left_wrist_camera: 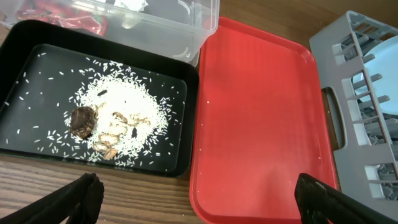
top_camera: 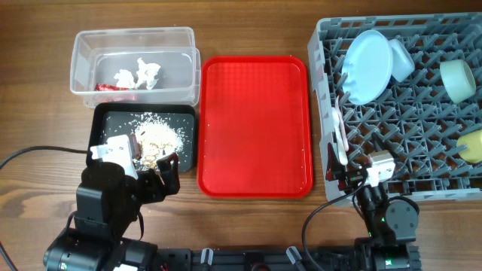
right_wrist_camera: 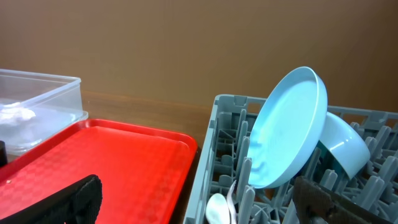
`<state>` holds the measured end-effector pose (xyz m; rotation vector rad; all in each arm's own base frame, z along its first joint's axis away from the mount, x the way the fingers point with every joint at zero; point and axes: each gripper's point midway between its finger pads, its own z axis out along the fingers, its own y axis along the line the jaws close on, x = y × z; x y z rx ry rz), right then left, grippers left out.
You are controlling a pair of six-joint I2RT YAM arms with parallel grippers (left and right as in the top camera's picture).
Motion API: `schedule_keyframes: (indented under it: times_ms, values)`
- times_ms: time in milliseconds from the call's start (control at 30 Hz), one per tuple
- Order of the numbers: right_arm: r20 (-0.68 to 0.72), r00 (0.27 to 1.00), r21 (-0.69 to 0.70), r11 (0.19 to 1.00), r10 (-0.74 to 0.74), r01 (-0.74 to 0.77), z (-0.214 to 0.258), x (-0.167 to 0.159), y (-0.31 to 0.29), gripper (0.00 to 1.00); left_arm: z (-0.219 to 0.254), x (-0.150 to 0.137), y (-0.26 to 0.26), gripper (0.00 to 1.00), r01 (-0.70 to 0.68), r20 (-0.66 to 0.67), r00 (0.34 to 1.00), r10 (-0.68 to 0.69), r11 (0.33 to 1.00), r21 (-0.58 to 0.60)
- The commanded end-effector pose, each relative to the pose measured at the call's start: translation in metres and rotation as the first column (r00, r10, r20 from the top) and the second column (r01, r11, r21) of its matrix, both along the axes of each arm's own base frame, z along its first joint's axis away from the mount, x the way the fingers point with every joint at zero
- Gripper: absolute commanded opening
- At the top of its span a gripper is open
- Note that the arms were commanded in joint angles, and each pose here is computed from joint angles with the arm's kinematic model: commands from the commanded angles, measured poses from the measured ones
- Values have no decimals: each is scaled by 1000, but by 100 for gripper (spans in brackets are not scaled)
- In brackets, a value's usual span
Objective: Sort waste into correct bins and load items into the dishwasher rack
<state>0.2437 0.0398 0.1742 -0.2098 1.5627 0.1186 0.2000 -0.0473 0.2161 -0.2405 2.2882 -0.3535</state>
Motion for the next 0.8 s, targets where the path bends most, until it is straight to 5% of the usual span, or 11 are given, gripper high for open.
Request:
schedule_keyframes:
  times_ms: [0,367,567,767]
  values:
    - [13,1000,-19,1000,-9,9,2,0,-1,100,0,0,2,100,-9,6,1000,9,1000,6]
    - [13,1000,-18,1000,-9,9,2,0,-1,100,-2,0,14,100,-60,16,998,60,998,19]
    - [13,1000,-19,1000,-9,9,2,0,-1,100,-31,25,29,100,-104,308,945,110,994,-35]
    - [13,1000,-19,1000,-9,9,2,0,-1,100,-37,44,33,100,-96,625,772,114,993,-61]
